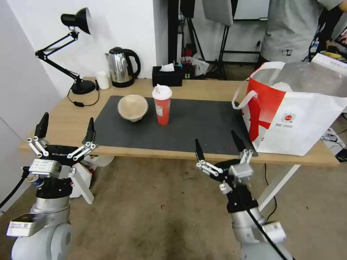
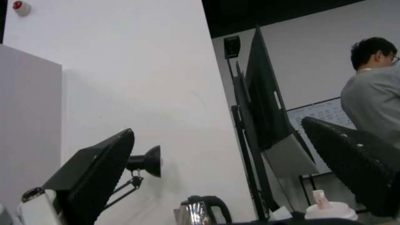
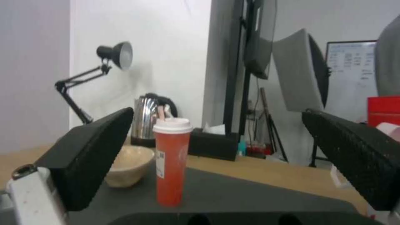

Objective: Pick up the trash from the table and place it into the takeout bag.

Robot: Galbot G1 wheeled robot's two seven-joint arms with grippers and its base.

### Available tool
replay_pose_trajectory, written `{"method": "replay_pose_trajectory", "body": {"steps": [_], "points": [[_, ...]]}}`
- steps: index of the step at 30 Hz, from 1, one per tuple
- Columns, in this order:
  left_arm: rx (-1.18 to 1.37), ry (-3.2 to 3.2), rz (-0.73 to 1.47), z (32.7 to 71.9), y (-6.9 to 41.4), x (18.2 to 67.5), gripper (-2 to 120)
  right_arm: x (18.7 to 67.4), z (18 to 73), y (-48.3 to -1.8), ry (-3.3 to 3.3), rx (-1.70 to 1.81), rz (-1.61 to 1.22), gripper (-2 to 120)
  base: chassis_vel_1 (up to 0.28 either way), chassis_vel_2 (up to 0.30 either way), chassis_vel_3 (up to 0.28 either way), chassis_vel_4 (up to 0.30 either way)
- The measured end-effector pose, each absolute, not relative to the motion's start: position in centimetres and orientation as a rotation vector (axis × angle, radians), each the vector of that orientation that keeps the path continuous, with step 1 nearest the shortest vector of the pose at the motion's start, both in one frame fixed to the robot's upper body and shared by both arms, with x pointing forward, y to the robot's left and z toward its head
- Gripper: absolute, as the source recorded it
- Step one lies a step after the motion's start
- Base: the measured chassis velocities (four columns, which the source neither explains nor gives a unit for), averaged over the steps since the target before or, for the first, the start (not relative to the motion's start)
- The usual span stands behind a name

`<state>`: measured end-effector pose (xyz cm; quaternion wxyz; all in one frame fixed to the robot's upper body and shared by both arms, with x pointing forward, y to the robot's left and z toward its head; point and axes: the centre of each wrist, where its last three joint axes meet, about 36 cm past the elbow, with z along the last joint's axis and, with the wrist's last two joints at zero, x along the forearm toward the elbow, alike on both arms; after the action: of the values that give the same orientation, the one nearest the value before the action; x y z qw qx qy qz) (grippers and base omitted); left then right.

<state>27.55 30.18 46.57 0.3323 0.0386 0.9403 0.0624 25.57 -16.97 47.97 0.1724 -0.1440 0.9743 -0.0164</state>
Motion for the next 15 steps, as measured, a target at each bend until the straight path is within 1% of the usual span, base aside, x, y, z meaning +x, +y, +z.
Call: {"method": "replay_pose_trajectory", "body": {"steps": [5, 15], "points": [[0.1, 2.466, 0.138, 46.2, 29.7, 27.5, 100, 27.3, 48.8, -17.5, 2.765, -0.453, -0.049, 100, 0.0, 0.0, 0.0, 0.0], [0.116, 2.475, 0.123, 45.8, 29.2, 27.9, 100, 28.8, 50.0, -18.0, 2.874, -0.535, 0.022, 100, 0.0, 0.0, 0.0, 0.0]]}}
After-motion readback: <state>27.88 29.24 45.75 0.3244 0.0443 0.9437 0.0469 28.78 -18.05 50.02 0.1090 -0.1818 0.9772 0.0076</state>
